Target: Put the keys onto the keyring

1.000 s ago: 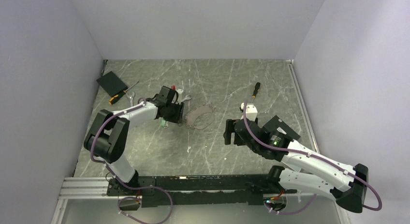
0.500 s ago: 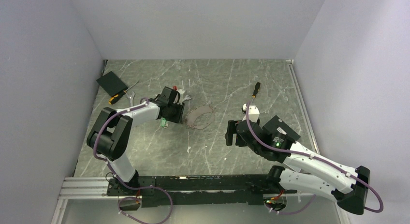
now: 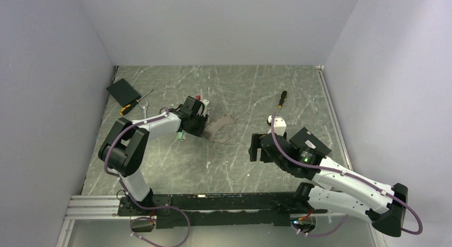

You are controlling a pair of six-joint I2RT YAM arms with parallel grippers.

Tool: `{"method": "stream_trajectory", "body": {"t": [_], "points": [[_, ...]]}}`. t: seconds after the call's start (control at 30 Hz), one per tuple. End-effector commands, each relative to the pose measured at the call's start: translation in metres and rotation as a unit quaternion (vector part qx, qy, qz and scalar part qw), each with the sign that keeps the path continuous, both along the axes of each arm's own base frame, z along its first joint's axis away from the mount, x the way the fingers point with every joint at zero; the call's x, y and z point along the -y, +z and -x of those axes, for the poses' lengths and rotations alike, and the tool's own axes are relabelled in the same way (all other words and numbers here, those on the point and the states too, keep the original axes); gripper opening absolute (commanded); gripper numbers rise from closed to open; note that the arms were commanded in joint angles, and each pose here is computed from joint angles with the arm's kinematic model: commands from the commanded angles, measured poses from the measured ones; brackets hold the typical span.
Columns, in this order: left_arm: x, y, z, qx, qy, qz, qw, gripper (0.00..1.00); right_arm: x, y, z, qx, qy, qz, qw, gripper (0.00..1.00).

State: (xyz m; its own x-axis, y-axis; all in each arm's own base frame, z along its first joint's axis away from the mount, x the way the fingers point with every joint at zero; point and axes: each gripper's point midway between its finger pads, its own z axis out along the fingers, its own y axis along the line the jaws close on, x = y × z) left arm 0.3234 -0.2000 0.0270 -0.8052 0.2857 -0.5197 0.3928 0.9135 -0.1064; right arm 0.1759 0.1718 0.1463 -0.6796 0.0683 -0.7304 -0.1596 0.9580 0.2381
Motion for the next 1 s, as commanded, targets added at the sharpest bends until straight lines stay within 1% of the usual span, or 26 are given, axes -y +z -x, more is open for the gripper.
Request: {"method": "stream_trajectory", "body": {"t": [0.0,0.4,0.6,0.77,0.97], "points": [[-0.001,0.016,-0.015,0.026,0.023,-0.007,0.999,0.45,0.0,0.002,-0.002,0.005,-0.007,-0.01,1.0,0.85],[0.008,0.012,-0.027,0.02,0.031,-0.006,0.999,0.43,0.002,0.0,0.0,0.004,-0.007,-0.006,1.0,0.85],[0.008,0.002,-0.024,0.002,0.041,-0.013,0.999,0.37,0.003,0.0,-0.001,0.004,-0.006,-0.002,1.0,0.85],[0.005,0.004,-0.021,0.001,0.053,-0.019,0.998,0.36,0.003,0.0,-0.001,0.006,-0.005,-0.001,1.0,0.85],[0.004,0.006,-0.015,-0.003,0.058,-0.014,0.998,0.29,0.0,-0.002,-0.002,0.003,-0.001,0.0,1.0,0.85]]}}
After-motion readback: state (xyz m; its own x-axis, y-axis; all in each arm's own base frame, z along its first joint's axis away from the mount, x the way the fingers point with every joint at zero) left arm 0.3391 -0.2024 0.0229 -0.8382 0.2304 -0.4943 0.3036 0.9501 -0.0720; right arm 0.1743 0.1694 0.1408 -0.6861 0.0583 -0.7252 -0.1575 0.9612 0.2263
